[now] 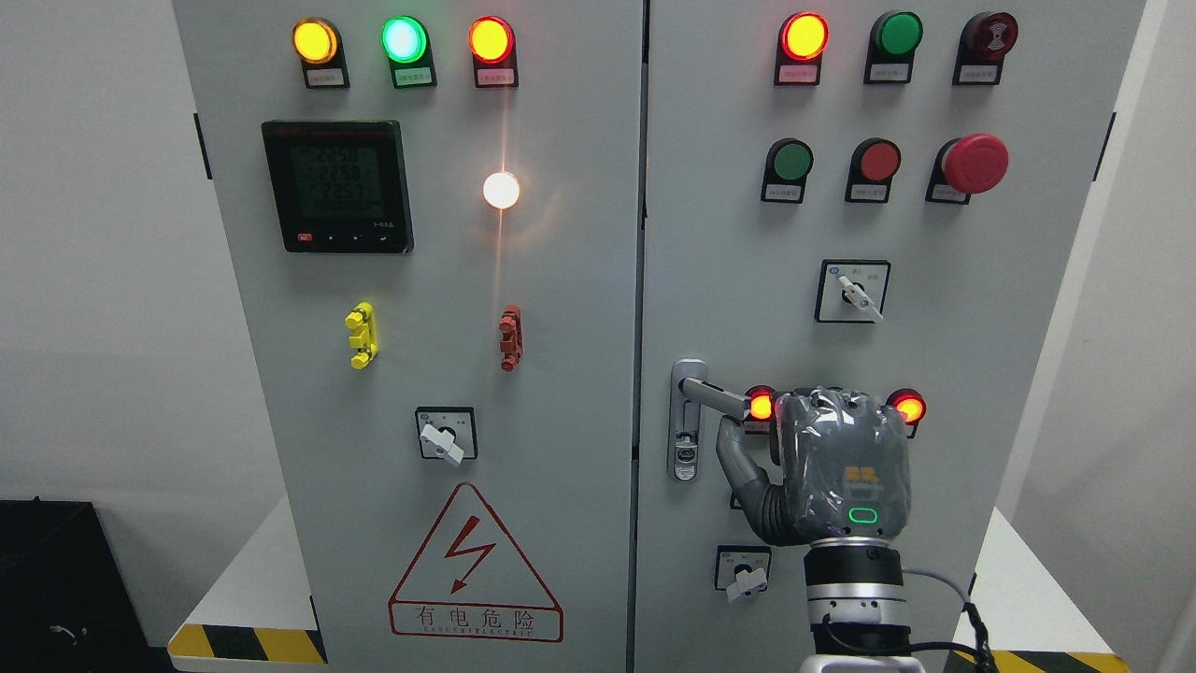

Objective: Release door handle
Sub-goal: 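Open the right hand's fingers and withdraw it away from the handle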

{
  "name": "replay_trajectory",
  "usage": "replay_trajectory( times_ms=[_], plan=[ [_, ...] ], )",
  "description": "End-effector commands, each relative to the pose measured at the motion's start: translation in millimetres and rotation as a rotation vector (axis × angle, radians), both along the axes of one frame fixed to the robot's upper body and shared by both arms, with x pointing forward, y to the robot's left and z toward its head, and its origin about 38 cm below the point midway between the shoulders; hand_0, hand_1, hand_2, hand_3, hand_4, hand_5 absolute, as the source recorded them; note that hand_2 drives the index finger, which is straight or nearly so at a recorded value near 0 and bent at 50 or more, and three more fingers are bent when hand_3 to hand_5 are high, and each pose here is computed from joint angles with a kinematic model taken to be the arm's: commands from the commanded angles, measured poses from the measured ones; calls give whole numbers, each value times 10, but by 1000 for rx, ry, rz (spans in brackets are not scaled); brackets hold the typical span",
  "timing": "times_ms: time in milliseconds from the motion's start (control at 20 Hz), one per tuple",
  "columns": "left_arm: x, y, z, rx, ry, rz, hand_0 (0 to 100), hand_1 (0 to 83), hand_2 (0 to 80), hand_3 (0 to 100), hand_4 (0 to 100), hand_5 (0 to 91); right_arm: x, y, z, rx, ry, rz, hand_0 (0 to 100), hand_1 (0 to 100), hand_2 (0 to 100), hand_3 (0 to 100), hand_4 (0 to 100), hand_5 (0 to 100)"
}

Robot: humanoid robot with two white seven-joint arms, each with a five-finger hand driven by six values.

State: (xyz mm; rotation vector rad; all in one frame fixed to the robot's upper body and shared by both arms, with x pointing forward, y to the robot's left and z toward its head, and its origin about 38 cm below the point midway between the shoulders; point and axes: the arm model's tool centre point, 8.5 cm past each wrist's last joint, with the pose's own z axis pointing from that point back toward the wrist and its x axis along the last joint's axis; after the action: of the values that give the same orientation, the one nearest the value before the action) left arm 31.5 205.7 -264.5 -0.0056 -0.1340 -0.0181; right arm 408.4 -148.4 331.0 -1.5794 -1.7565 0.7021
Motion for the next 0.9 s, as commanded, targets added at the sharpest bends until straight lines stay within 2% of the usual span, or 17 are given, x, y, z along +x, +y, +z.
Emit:
replay_trajectory(
  times_ms=[0,250,550,850],
  plan=[
    [-107,1,-4,0,16,0,120,556,0,0,0,0,-156,-38,-55,12,-5,1,509,334,910,1000,987,958],
    [-113,1,-4,0,17,0,120,556,0,0,0,0,-351,-71,-77,14,-21,13,495,331,896,1000,981,949],
    [-107,1,-4,0,16,0,120,556,0,0,0,0,-467,-167,-44,-12,-49,29,480,331,789,1000,948,896],
    [-107,1,-4,0,16,2,120,556,0,0,0,0,-521,-443,-61,-36,-76,-6,470,340,672,965,903,821]
  ],
)
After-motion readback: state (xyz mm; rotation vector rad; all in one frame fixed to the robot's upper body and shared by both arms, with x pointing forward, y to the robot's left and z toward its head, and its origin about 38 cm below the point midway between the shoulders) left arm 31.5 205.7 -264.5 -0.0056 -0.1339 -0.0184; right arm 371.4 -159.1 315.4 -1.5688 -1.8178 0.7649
